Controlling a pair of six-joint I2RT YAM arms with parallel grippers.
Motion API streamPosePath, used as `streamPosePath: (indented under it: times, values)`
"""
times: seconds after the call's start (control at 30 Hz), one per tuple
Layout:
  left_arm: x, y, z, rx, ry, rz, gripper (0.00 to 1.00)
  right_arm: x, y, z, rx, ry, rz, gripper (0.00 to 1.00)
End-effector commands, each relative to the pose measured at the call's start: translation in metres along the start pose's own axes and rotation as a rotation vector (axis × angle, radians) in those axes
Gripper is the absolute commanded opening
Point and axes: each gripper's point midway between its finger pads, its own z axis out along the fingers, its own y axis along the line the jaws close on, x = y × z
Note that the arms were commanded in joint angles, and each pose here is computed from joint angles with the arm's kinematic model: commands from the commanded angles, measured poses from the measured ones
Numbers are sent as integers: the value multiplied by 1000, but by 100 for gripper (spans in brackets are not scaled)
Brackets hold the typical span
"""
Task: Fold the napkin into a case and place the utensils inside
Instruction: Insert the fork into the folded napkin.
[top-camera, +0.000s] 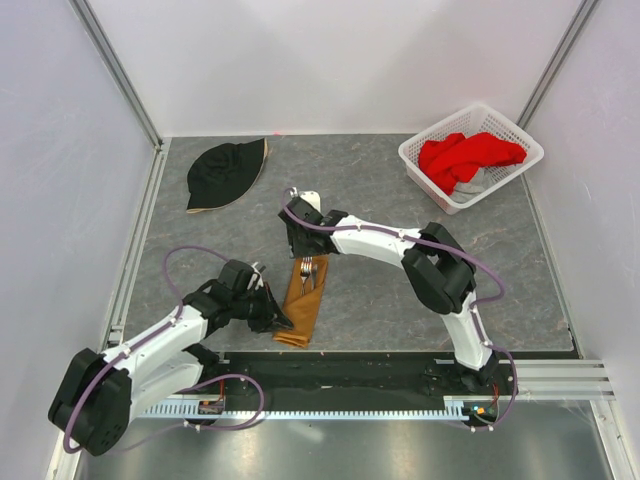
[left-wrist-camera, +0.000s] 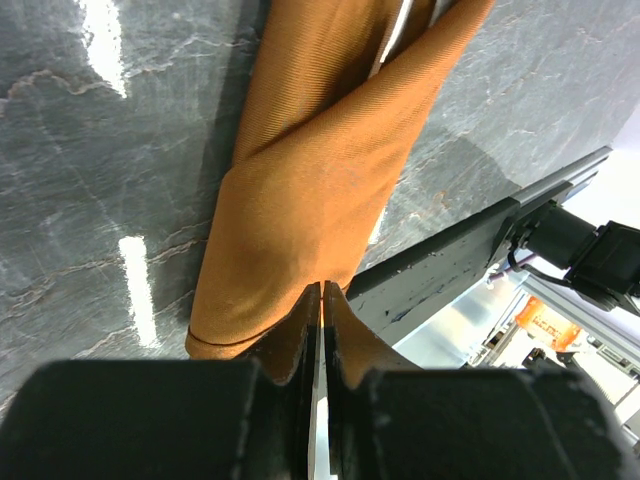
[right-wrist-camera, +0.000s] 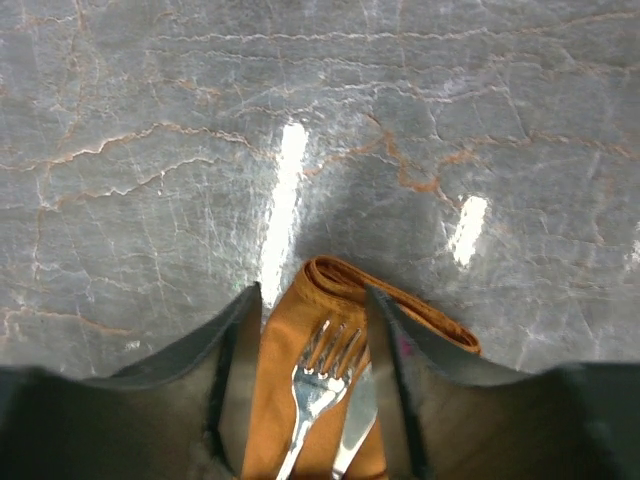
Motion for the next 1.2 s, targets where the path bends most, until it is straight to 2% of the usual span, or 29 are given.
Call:
streamPosePath:
  times: [0.0,0.13,0.3,0.43,0.47,0.6,0.73,1.0,1.17]
  values:
    - [-4,-12,-5,47,-25,22,9,-17,-6,-32,16,-44,33,58]
    - [-6,-17,-8,58,-30,26,10,-9,-20,-49,37,-36,40,63]
    - [-5,-15,-1,47,8,28,10,7,-32,-69,15,-8,53,65]
    - [-4,-10,7,37,27,10,9,44,-17,-72,-125,107,75,57]
    - [-3,-9,8,38,26,7,9,52,-12,-71,-163,121,80,50]
    - [-2,-5,11,33,26,-10,9,81,-11,-63,-261,130,158,43]
    - [1,2,13,19,25,-30,9,85,-12,-63,-299,98,180,42]
    - [-2,9,16,7,-12,-56,9,95,-6,-42,-317,124,171,42]
    - [-4,11,19,3,-16,-69,9,65,8,-30,-332,80,121,42]
